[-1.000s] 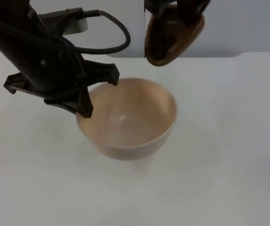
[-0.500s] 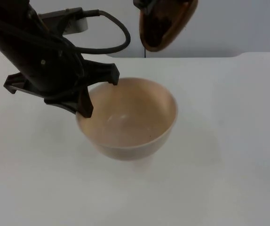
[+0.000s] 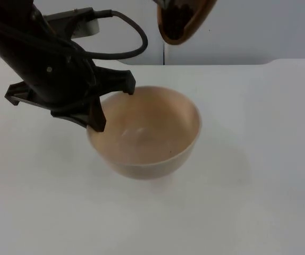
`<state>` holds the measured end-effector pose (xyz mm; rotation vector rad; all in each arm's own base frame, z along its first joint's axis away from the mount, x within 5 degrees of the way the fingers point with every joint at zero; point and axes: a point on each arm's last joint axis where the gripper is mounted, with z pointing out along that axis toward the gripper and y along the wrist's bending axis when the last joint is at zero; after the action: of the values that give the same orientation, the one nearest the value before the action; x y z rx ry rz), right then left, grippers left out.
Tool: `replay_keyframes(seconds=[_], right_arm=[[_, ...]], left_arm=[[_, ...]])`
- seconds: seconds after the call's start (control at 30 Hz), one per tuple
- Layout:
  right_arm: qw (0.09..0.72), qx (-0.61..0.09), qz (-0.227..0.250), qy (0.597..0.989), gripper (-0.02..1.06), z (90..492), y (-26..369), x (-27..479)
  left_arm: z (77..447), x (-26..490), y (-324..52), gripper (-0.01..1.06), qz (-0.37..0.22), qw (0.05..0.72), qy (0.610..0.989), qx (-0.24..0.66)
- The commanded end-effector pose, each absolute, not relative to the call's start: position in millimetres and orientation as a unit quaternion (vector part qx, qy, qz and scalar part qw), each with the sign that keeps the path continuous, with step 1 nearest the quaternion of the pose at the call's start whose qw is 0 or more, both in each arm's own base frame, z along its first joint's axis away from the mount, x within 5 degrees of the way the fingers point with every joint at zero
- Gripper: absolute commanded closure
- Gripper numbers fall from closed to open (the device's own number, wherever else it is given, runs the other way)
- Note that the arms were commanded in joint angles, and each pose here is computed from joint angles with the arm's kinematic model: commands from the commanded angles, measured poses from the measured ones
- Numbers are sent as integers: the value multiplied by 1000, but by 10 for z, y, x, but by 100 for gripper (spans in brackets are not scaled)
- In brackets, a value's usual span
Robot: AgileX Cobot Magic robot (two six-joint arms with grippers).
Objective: Pick up the bowl with the left hand and pour the coffee beans from the cup into the bowl with the right hand.
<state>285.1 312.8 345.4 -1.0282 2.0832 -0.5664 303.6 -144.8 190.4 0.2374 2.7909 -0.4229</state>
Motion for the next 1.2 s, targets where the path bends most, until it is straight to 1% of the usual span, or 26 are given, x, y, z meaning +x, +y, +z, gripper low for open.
replay_keyframes(seconds=[0.0,0.17,0.23,0.37,0.5,0.63,0.77,0.87,0.97,1.17], right_arm=[[381,-404,-226,801,104,3510,3160,2785],[383,-411,-230,795,104,3516,3188,2751],[388,-411,-242,789,104,3535,3181,2756],[396,-417,-252,778,104,3554,3222,2706],[393,-430,-284,762,104,3470,3229,2678],[391,-428,-284,764,104,3356,3246,2654],[400,-424,-279,763,104,3351,3266,2647],[408,-427,-288,753,104,3373,3284,2627],[429,-428,-301,736,104,3419,3334,2575],[433,-431,-300,732,104,3424,3364,2537]], left_arm=[[1942,3033,-1449,105,-156,161,972,71],[1943,3033,-1451,105,-158,161,972,70],[1943,3033,-1451,105,-158,161,972,70],[1943,3033,-1451,105,-158,161,972,70],[1943,3033,-1452,105,-158,161,972,69],[1943,3033,-1452,105,-158,161,972,69],[1944,3034,-1453,105,-159,161,972,68],[1944,3036,-1454,105,-159,162,971,68],[1944,3036,-1454,105,-159,162,971,68],[1945,3036,-1455,105,-160,162,971,67]])
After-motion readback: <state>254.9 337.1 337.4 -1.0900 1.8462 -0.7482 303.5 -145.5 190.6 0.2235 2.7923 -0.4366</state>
